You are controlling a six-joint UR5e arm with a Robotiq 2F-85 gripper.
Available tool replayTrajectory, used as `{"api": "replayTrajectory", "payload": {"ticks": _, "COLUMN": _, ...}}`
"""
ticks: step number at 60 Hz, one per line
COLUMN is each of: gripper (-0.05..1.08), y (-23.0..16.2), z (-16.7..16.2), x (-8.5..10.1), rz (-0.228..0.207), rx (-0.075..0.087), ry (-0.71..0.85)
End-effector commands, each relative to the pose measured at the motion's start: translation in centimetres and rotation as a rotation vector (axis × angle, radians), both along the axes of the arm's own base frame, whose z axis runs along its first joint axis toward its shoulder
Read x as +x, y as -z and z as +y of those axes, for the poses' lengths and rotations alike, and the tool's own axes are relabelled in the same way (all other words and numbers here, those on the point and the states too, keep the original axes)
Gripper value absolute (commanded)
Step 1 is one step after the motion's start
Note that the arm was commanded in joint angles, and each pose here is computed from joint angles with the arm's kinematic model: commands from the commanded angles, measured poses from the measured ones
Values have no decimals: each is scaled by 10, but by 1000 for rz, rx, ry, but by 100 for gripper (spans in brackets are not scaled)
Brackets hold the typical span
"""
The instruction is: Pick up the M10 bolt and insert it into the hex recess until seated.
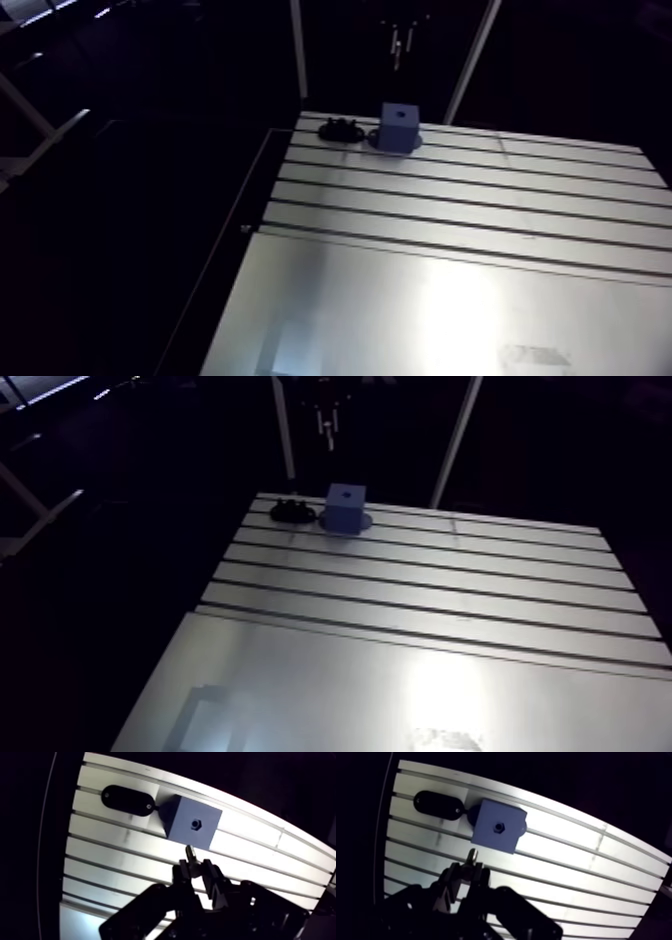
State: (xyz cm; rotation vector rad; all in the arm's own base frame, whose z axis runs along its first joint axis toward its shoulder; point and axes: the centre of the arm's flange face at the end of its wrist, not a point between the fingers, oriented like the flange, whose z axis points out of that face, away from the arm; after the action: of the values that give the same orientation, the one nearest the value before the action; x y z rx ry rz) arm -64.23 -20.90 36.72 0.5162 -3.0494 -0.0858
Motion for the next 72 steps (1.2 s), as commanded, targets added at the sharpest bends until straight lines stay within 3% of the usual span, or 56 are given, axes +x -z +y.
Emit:
{"api": "replayTrajectory", "payload": {"ticks": 1, "gripper": 92, "y": -5, "z": 23, "x": -17, "rz": -80, "rx": 8, "ry": -181}}
{"api": "replayTrajectory", "payload": {"ticks": 15, "gripper": 91, "y": 3, "z": 28, "x": -29, "rz": -126, "rx": 15, "ry": -247}}
{"api": "replayTrajectory", "payload": {"ticks": 25, "gripper": 91, "y": 7, "z": 30, "x": -37, "rz": -131, "rx": 13, "ry": -245}}
{"api": "replayTrajectory", "payload": {"ticks": 35, "gripper": 91, "y": 24, "z": 29, "x": -45, "rz": -170, "rx": 7, "ry": -244}}
{"api": "replayTrajectory", "payload": {"ticks": 72, "gripper": 91, "y": 52, "z": 28, "x": -47, "rz": -200, "rx": 6, "ry": -224}}
